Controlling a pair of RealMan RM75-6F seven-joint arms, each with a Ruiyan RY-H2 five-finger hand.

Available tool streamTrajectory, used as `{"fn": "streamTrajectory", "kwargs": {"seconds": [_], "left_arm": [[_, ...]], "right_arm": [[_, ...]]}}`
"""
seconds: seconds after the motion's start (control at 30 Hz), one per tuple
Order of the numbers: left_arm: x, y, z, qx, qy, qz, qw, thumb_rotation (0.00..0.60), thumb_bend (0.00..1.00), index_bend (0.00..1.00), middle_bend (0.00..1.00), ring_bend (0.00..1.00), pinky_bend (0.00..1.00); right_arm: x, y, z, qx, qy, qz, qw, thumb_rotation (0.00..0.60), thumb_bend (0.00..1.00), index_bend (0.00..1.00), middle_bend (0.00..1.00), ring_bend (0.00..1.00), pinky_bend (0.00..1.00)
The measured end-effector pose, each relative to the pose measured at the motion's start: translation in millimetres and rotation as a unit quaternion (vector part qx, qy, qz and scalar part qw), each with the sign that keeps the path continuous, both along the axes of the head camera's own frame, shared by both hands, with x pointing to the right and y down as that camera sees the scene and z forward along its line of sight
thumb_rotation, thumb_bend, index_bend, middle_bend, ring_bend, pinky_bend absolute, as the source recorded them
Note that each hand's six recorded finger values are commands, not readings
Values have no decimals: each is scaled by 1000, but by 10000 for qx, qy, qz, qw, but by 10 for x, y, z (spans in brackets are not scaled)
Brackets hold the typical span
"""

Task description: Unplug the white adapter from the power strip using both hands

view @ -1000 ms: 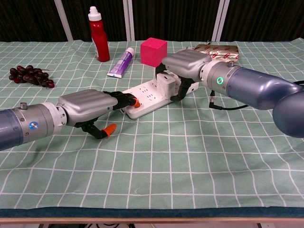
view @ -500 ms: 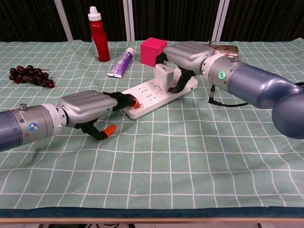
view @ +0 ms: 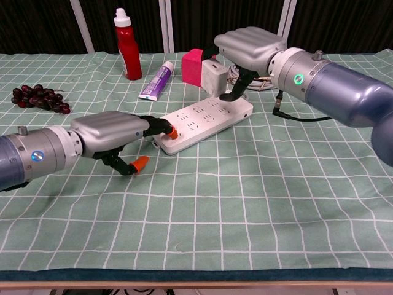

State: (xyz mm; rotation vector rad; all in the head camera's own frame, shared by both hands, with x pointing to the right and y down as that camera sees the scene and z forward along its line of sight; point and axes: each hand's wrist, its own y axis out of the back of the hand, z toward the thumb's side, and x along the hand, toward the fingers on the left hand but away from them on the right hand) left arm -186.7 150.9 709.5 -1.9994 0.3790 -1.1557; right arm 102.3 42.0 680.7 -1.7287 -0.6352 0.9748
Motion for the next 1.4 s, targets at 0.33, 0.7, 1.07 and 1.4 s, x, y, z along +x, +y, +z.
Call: {"fn": "streamTrajectory", "kwargs": {"seconds": [0.33, 0.7, 1.07, 1.4], "left_arm": [[-175, -511, -642, 789, 828, -1063, 9877, 600, 361, 140, 68, 0, 114], [-894, -313, -954, 989, 913, -1859, 9733, 600, 254, 133, 62, 0, 114], [-1621, -4, -1157, 1271, 685, -2590, 9550, 600, 195, 121, 49, 1, 112], [-2207, 396, -1269, 1414, 388, -3024, 9418, 600, 126, 91, 23, 0, 84]], "right_arm": [[573, -54, -362, 356, 287, 580, 9973, 600, 729, 475, 243, 162, 218], [1635, 258, -355, -277, 1084, 1727, 9786, 600, 432, 5, 26, 2, 64], [1985, 540, -380, -387, 1313, 2156, 9668, 600, 374, 0, 0, 0, 11], [2375, 1108, -780, -133, 592, 2470, 9671, 600, 250, 0, 0, 0, 0]]}}
